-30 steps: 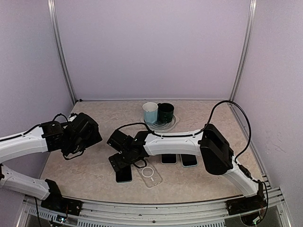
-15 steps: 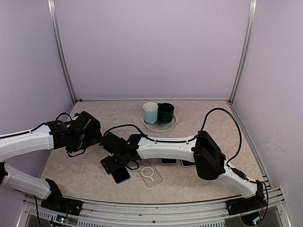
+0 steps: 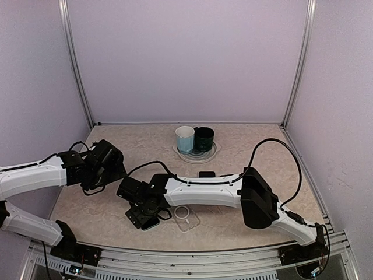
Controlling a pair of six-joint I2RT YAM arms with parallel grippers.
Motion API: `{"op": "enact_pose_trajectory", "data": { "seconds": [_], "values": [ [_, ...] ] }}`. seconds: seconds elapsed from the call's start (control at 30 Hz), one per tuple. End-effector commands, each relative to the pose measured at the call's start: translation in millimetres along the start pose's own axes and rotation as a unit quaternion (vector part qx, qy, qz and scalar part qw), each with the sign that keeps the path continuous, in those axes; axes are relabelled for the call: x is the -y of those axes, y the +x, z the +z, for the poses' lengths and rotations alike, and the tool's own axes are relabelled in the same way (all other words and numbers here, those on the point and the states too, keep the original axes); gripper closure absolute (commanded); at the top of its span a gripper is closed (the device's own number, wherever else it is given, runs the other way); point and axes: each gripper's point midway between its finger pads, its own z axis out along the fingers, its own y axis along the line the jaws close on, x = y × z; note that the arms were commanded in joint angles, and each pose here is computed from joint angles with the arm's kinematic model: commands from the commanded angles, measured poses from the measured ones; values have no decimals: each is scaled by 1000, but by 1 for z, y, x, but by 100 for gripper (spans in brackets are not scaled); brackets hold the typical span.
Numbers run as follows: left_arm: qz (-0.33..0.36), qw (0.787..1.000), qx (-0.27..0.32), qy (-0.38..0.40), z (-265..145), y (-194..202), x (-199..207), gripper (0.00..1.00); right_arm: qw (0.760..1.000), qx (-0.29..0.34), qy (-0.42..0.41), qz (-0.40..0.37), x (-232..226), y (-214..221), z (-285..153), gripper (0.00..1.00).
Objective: Put the phone into the phone case
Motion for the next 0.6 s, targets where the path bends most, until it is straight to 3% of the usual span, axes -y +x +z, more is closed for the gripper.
{"op": "enact_pose_trajectory", "data": {
  "seconds": [0.0,0.17,0.2,0.43,0.57],
  "values": [
    [-1,1000,5,2,0,-3,-2,1,994,-96,46,-28,20,59,19,14],
    [-2,1000,3,2,-1,-2,-5,1,992,-111,52,-41,26,72,22,39],
    [-3,1000,3,1,-1,-1,-6,1,991,-115,46,-43,25,78,22,40],
    [-6,1000,3,4,-2,-1,-10,1,987,-153,13,-43,26,117,-16,41],
    [-8,1000,7,1,-1,-2,-12,1,988,-148,29,-33,33,120,-38,32]
  ]
}}
